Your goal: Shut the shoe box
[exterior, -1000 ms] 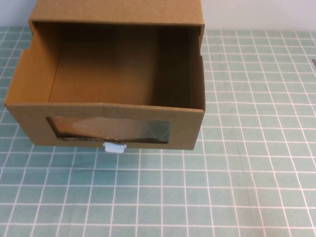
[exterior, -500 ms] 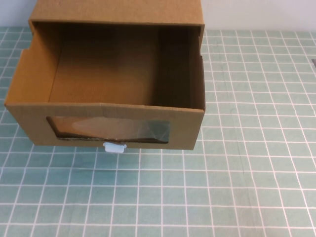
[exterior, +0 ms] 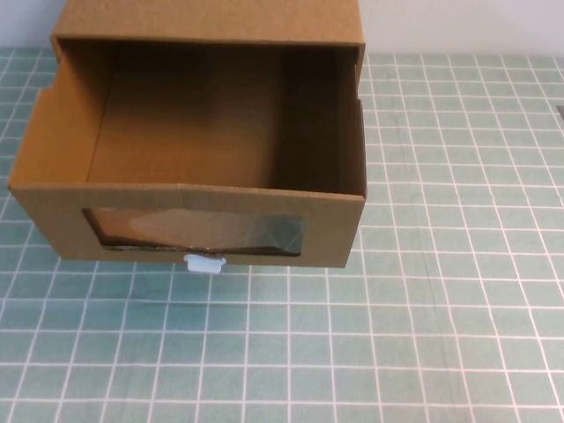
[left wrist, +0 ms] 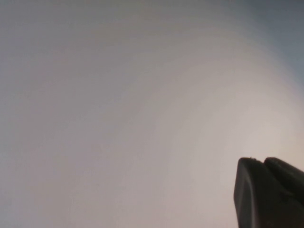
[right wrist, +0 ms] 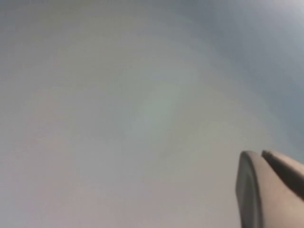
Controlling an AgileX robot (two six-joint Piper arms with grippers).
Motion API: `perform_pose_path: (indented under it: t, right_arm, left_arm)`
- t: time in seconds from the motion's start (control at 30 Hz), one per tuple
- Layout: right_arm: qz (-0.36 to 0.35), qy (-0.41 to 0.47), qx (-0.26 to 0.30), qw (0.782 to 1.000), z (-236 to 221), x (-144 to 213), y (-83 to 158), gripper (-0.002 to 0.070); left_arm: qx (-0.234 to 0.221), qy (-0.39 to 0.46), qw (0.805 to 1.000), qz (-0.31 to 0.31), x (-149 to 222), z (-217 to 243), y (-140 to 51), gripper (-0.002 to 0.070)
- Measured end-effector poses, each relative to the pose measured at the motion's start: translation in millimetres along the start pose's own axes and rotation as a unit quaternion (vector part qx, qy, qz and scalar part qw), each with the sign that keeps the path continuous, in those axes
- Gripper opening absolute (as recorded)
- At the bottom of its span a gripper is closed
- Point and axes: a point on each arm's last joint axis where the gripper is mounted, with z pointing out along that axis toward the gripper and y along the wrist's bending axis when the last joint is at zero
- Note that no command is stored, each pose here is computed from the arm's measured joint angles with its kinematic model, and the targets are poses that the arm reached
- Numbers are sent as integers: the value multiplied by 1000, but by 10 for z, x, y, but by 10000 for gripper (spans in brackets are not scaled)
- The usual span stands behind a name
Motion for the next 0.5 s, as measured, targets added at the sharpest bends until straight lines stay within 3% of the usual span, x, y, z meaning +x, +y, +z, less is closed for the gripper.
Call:
perform_pose_path:
  t: [0.1, 0.27, 0.5]
  right_arm:
    - [25, -67, 9, 997, -9, -123, -18, -14]
    - [140, -115, 27, 983, 142, -448, -77, -14]
    - [172, -116, 9, 978, 453, -1257, -51, -14]
  left_arm:
    - [3, -26, 1000, 1, -48, -1, -6, -5]
    - [13, -84, 996, 4, -375, 143, -59, -5]
    - [12, -108, 994, 12, -975, 428, -150, -5]
